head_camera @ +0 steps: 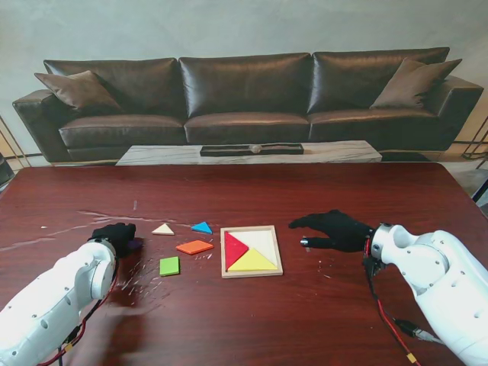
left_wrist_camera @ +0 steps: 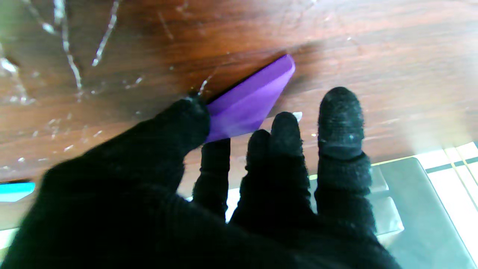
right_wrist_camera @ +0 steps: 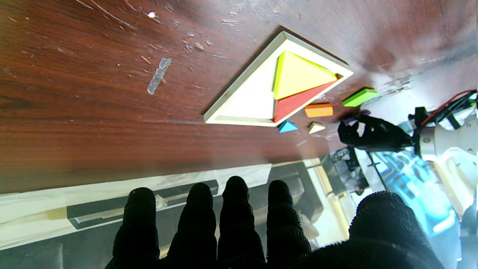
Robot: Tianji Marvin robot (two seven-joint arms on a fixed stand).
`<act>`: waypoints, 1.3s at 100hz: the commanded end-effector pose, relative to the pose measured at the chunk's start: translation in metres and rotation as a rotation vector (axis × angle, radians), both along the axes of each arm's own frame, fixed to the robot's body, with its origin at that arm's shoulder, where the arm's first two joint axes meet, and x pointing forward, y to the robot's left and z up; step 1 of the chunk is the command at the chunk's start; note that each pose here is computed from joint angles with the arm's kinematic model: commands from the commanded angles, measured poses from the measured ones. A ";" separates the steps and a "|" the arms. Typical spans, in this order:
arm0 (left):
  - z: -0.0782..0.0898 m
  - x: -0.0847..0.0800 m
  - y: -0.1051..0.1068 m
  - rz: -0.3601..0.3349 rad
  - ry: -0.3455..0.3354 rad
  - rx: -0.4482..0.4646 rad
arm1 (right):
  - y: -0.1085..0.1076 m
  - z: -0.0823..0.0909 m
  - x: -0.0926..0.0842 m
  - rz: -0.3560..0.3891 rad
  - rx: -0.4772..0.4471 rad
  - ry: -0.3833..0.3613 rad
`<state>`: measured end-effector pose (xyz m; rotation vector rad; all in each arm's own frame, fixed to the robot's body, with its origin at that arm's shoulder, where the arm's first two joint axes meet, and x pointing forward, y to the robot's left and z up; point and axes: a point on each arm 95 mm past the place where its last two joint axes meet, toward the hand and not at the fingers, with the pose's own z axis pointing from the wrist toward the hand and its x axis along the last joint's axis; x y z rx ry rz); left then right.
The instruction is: Assemble the tangram pieces into a square
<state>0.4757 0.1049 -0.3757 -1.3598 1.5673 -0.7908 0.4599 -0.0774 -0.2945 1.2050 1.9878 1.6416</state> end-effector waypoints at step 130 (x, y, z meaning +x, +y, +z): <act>-0.035 -0.031 -0.006 -0.026 0.080 -0.070 | 0.005 -0.006 0.002 -0.007 0.011 0.008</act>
